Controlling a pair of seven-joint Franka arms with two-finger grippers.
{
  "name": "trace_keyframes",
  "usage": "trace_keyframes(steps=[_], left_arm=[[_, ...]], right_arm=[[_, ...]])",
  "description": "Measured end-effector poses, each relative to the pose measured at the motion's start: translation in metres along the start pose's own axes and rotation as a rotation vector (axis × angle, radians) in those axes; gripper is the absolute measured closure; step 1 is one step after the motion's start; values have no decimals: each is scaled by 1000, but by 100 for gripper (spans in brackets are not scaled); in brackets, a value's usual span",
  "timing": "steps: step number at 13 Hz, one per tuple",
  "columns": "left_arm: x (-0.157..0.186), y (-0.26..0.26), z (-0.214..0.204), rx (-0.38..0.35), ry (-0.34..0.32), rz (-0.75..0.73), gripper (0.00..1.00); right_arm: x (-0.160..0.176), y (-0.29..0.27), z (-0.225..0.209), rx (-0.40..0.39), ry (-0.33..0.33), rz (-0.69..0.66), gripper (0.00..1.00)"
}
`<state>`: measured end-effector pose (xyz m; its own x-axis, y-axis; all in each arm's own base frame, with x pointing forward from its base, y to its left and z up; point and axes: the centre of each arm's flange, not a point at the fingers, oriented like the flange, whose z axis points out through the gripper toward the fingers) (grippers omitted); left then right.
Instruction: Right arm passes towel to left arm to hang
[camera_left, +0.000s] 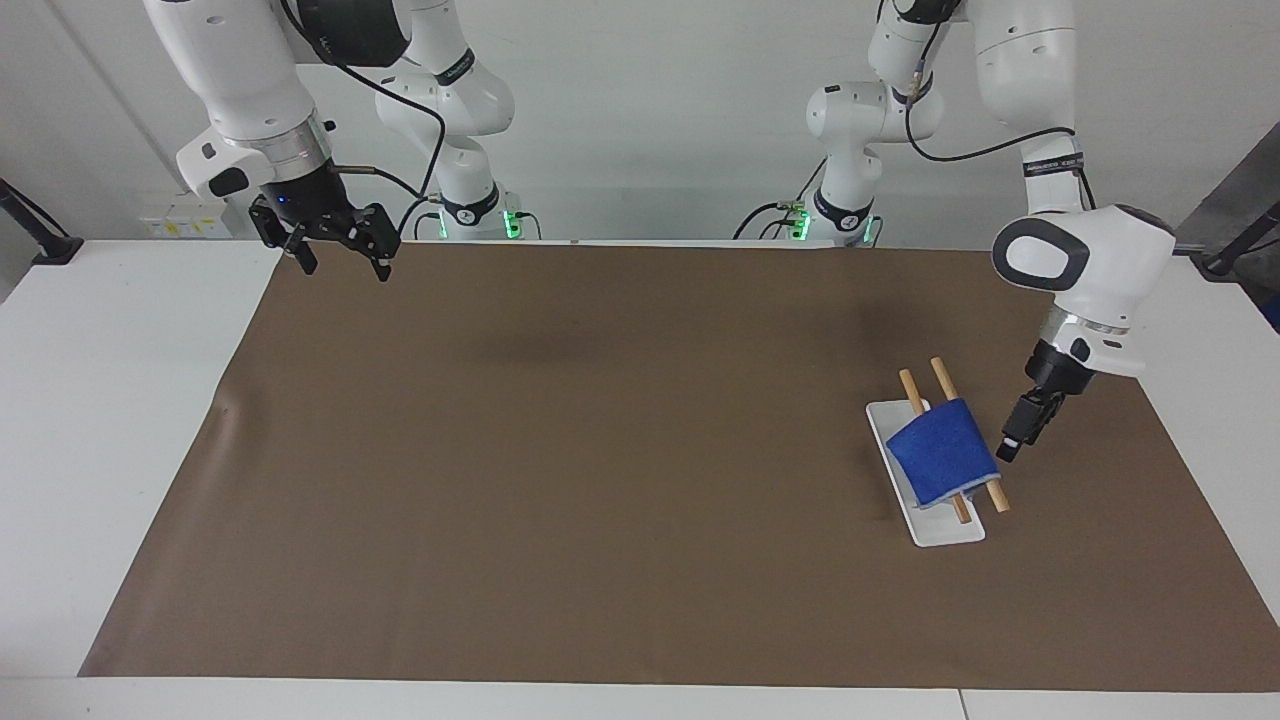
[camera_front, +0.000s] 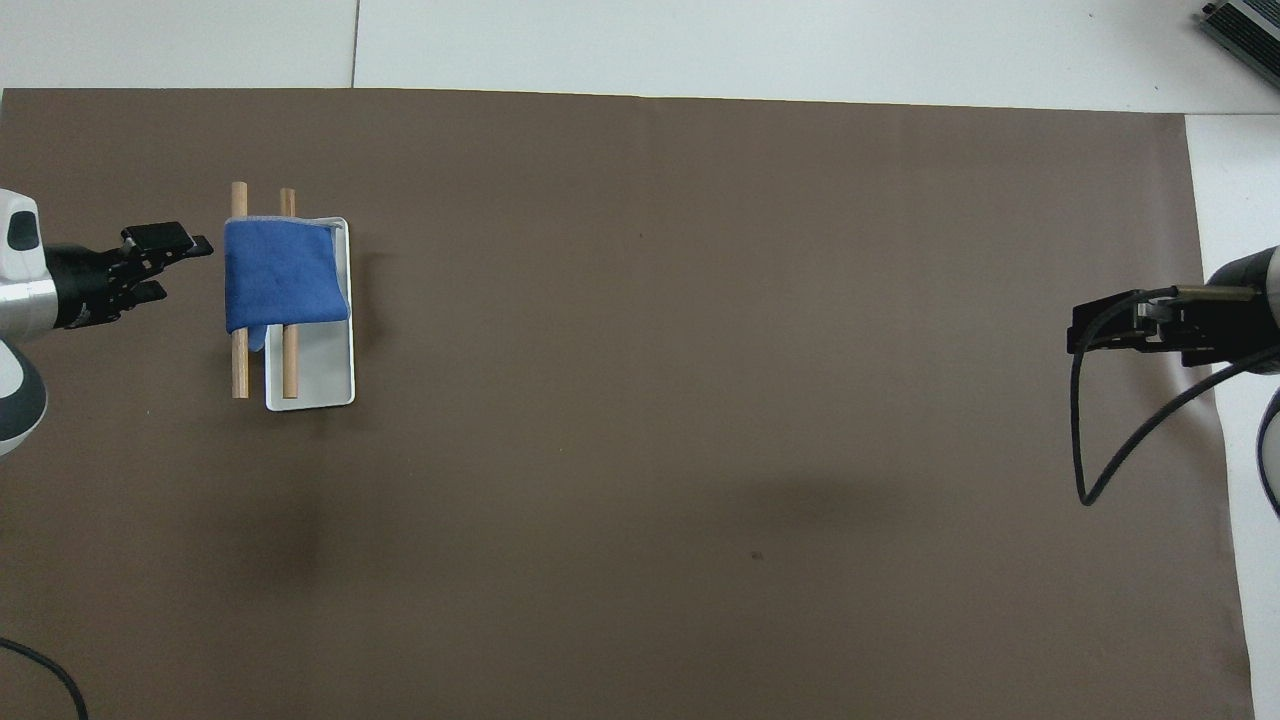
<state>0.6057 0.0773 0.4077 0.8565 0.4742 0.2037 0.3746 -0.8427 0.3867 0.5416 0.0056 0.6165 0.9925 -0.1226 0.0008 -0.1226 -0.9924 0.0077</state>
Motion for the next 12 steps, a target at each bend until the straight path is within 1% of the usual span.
trace_keyframes(steps=[3,6,8,9,12], left_arm=[[22,16,-41,108,-76,150,7],[34,33,-82,169,-129,220,8],[38,41,-112,227,-172,259,9],[37,48,-130,243,-195,272,9],[25,65,-173,247,-232,290,8]], right_arm=[[0,0,0,0,0,0,0],[0,0,0,0,0,2,0],[0,0,-2,0,4,30,0],[0,0,-3,0,6,37,0],[0,0,-4,-10,11,38,0]])
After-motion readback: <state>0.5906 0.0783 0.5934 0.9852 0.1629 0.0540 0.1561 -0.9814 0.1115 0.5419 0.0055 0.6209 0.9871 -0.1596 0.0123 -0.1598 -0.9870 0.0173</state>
